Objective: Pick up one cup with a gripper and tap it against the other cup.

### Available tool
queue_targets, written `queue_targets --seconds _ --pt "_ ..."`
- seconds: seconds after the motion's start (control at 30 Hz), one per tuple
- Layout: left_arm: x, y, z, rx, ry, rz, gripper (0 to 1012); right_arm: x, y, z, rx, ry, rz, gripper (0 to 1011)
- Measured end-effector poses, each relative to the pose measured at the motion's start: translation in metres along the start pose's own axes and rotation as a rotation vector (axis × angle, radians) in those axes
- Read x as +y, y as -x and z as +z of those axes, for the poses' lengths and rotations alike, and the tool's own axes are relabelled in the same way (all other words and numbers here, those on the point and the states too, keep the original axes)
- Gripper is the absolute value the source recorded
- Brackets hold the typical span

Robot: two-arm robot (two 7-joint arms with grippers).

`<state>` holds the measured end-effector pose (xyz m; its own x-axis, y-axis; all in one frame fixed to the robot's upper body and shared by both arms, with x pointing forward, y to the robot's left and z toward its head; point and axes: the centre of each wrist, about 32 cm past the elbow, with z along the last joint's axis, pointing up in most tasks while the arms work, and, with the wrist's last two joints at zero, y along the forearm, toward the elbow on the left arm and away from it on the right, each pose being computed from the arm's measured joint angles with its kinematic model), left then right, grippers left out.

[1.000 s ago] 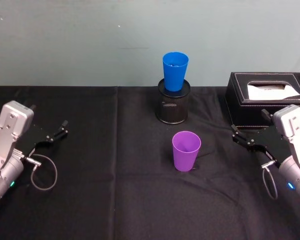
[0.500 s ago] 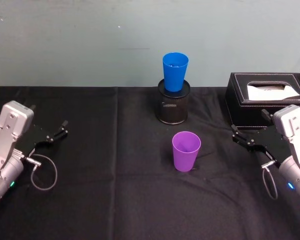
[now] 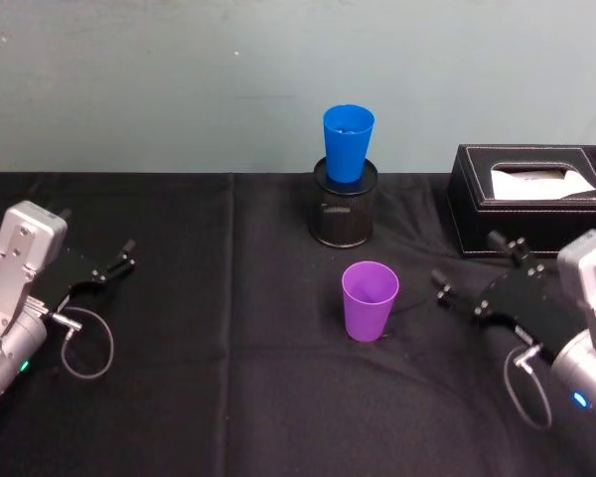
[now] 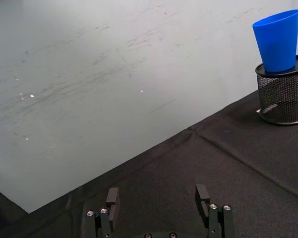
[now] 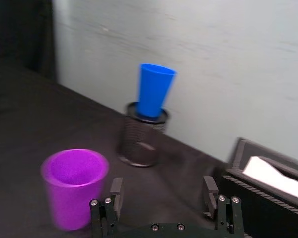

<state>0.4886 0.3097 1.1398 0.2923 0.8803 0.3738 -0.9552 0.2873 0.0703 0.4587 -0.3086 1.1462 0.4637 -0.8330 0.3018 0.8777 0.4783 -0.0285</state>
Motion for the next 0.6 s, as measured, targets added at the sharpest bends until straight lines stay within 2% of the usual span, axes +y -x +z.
queue_targets --seconds 0.1,0.13,0.3,0.47,0.6 --pt "0.0000 0.0000 0.0000 0.000 0.000 0.000 1000 -0.008 0.009 -0.004 0.038 -0.014 0.054 1004" --pt "0.0000 0.0000 0.0000 0.000 0.000 0.000 1000 -0.008 0.009 -0.004 0.038 -0.014 0.054 1004" --pt "0.0000 0.0000 0.0000 0.000 0.000 0.000 1000 -0.016 0.025 -0.011 0.101 -0.028 0.115 1004" --pt "0.0000 0.0000 0.0000 0.000 0.000 0.000 1000 -0.014 0.038 -0.019 0.137 -0.026 0.150 1004" --pt "0.0000 0.0000 0.0000 0.000 0.000 0.000 1000 -0.007 0.042 -0.022 0.144 -0.024 0.169 1004"
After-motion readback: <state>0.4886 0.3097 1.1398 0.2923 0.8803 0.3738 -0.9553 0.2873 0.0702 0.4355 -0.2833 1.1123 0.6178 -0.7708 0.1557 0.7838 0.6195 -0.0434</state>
